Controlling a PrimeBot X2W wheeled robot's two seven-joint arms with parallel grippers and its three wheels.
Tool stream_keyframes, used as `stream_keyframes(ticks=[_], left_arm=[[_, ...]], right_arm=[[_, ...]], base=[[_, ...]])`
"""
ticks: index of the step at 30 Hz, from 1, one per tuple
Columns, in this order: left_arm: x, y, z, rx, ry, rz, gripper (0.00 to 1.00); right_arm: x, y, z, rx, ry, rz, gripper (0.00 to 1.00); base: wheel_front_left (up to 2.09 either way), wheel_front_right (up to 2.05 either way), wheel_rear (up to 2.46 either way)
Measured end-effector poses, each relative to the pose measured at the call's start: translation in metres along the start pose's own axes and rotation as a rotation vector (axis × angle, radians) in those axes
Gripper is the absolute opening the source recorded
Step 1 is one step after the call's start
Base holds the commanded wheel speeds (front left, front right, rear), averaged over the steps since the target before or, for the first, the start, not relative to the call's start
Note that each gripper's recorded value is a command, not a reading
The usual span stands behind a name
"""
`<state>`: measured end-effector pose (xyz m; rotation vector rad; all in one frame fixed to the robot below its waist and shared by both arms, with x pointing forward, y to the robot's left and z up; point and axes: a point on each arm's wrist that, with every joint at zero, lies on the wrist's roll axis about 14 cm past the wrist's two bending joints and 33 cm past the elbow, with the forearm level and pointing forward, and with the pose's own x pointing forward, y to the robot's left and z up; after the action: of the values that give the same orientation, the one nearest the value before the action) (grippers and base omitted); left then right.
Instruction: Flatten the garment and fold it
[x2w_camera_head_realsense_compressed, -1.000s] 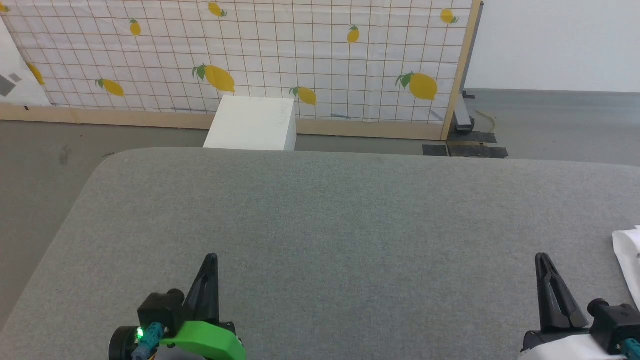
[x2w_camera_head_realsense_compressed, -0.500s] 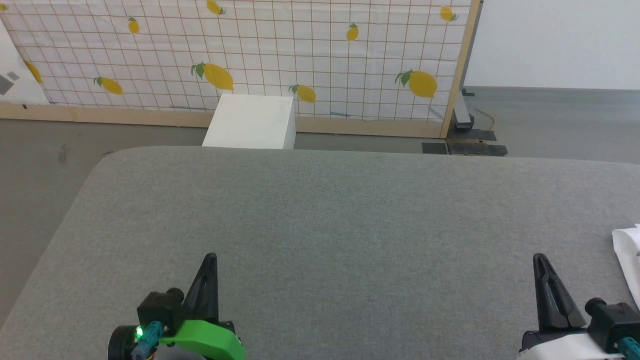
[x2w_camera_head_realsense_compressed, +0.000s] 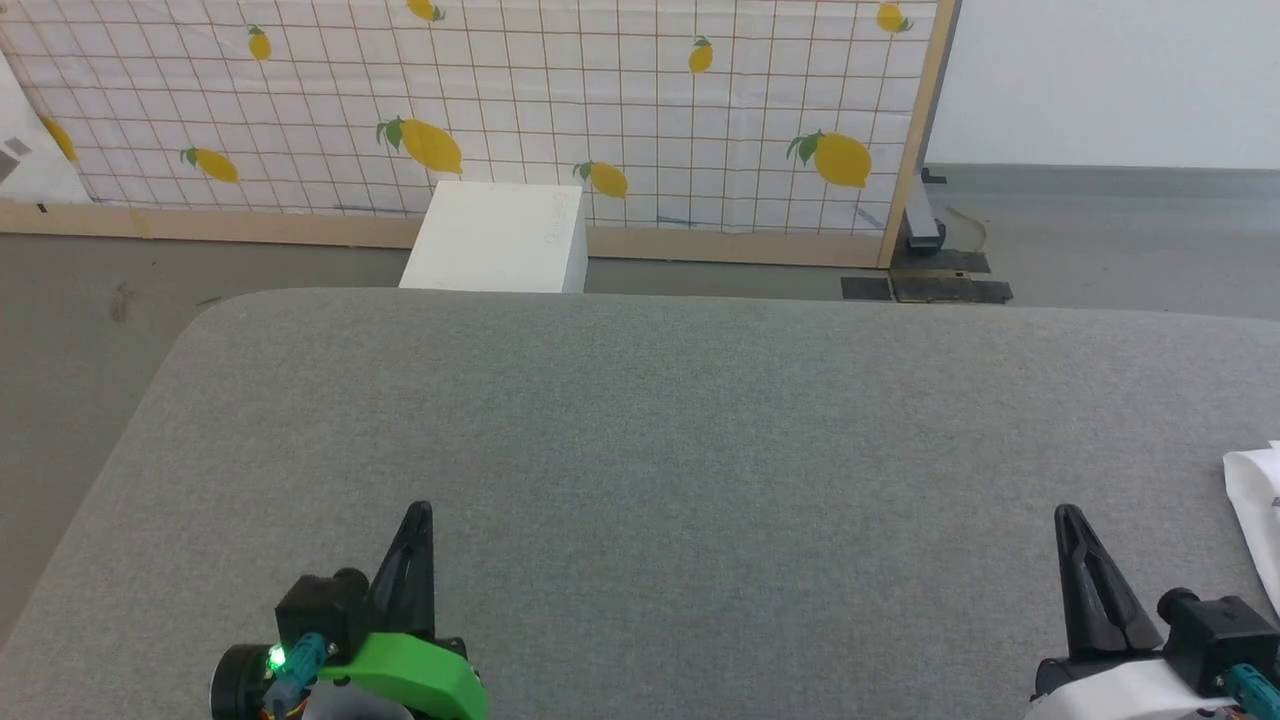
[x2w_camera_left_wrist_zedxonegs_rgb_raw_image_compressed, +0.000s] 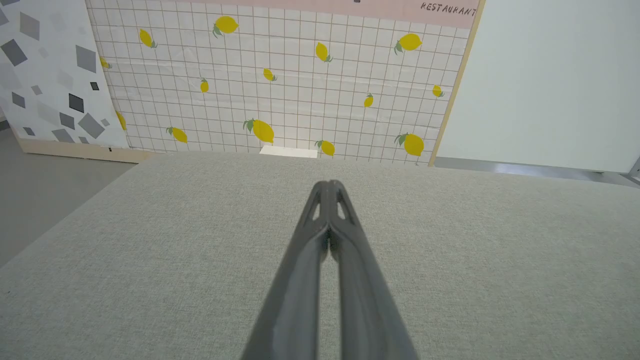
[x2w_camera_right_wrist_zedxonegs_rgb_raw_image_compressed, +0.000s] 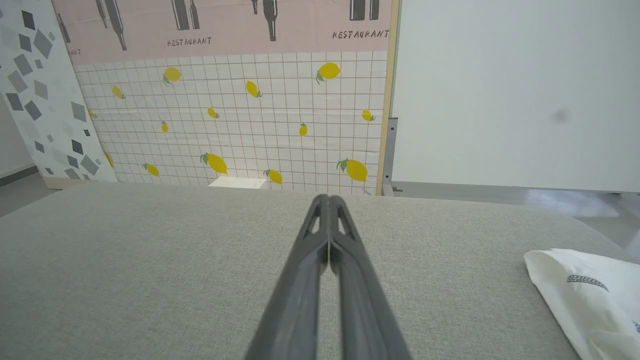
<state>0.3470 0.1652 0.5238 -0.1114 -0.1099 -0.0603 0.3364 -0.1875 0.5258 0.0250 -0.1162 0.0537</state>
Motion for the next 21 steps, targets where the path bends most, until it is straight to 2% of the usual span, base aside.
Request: stream_keyframes(ticks=[21], left_arm=[[0.0044,0.0031,-0.0004,0.024,0.024,0.012,0.00]], right_arm=[[0.0068,0.0055,-0.0022,-0.007,0.029,0.017,0.00]], base=[[0.00,0.00,0.00]])
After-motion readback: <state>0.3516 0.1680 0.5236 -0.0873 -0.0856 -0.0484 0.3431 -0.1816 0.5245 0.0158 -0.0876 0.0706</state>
